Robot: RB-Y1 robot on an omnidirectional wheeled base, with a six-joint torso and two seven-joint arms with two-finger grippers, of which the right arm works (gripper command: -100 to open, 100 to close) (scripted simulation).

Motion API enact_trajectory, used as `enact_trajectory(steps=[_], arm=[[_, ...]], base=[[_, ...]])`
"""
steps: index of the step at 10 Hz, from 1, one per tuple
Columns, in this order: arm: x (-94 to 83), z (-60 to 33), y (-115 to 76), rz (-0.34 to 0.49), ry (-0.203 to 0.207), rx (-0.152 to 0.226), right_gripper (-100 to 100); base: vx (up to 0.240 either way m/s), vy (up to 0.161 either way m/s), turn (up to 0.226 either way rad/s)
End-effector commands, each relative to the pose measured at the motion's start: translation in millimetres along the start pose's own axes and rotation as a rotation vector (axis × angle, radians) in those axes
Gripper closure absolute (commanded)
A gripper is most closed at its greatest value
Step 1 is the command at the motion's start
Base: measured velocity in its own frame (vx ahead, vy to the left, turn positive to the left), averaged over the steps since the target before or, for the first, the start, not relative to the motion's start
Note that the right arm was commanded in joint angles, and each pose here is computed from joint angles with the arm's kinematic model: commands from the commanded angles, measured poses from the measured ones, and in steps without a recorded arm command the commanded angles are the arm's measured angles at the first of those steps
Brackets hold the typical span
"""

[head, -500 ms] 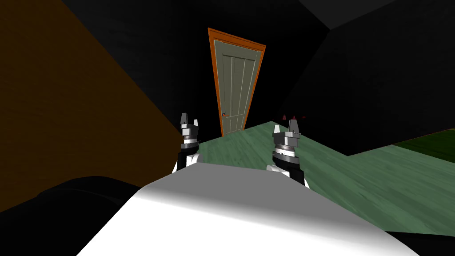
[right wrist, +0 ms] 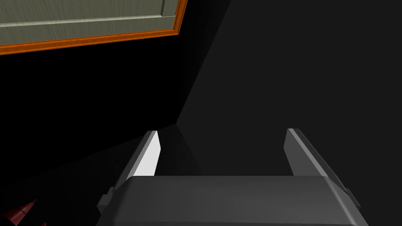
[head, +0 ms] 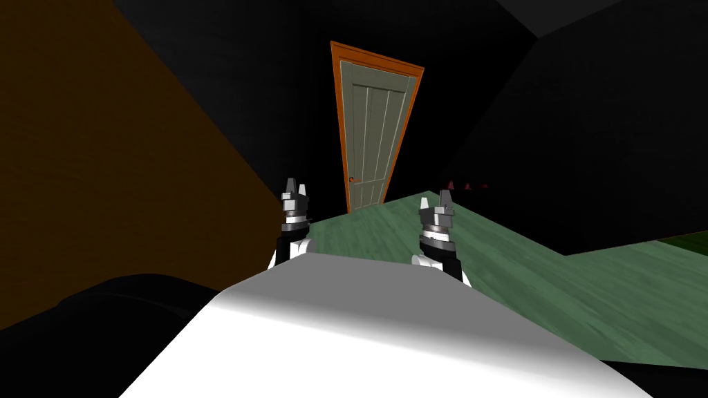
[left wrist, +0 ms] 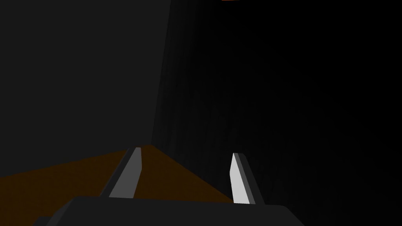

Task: Pull the door open

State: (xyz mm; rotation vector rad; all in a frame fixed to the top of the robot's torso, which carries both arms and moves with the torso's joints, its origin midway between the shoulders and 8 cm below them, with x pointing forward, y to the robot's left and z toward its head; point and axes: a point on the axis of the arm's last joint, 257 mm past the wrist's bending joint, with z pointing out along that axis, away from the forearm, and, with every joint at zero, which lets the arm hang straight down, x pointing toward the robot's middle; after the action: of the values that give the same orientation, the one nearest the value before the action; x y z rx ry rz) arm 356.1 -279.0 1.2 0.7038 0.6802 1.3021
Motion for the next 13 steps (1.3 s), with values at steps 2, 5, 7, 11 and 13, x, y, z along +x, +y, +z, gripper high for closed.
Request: enact_trajectory(steps=[2, 5, 7, 11, 13], arm=[[0.0, -2.1, -18.6, 0.003, 0.007, 0.024, -100], [0.4, -5.0, -39.5, 0.006, 0.012, 0.051, -100], [0.4, -7.2, -54.4, 0.008, 0.016, 0.071, -100], [-0.3, -13.0, -87.1, 0.012, 0.021, 0.114, -100], [-1.0, -16.4, -103.7, 0.014, 0.022, 0.137, -100]], base=[[0.103, 0.003, 0.078], [0.073, 0.011, 0.086], [0.082, 0.008, 0.097], [0.097, 0.006, 0.104], [0.1, -0.001, 0.099]])
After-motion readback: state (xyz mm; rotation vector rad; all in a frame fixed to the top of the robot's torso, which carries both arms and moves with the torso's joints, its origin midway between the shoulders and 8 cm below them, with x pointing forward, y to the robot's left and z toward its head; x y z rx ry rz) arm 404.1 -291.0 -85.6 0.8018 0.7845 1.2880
